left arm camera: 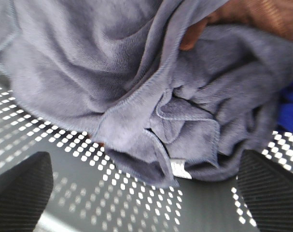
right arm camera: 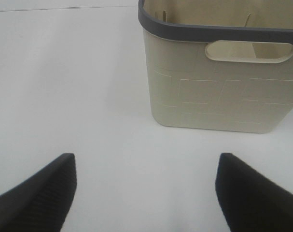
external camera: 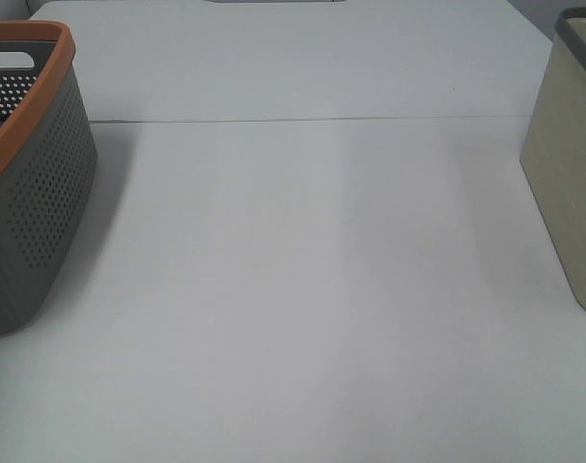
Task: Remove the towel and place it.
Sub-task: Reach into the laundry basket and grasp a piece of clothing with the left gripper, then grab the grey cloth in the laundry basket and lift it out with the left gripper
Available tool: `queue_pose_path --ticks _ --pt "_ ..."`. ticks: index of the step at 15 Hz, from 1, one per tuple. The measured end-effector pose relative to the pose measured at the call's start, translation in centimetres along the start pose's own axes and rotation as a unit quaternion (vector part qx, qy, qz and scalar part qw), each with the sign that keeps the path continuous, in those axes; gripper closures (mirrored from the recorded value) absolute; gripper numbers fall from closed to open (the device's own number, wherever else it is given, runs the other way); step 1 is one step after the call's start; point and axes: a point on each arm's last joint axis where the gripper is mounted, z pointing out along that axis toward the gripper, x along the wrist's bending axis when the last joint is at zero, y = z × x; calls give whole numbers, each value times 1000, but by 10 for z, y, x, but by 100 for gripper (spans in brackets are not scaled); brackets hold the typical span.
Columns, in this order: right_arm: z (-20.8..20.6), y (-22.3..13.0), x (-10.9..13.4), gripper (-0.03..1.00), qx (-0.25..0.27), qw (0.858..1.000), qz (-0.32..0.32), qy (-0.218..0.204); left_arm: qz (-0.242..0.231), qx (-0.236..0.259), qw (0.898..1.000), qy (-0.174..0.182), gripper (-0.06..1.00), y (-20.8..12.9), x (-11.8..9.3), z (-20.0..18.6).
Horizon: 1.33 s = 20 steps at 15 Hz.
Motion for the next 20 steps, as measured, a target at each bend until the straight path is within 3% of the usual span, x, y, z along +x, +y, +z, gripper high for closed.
queue_pose_path --ticks 4,8,13,16,18,20 --pt "0 0 0 26 0 1000 0 0 4 15 999 -34 -4 2 15 44" --pt "0 0 0 26 0 1000 0 0 9 23 999 -35 -4 3 22 69" --pt "0 0 0 26 0 1000 0 0 4 13 999 -46 -4 8 22 80" --pt "0 0 0 26 0 1000 0 0 8 19 997 -76 -3 12 17 86" --pt "0 0 0 26 0 1000 0 0 11 21 996 -86 1 13 14 86" --pt "0 0 0 26 0 1000 0 0 12 24 995 -95 14 14 12 87"
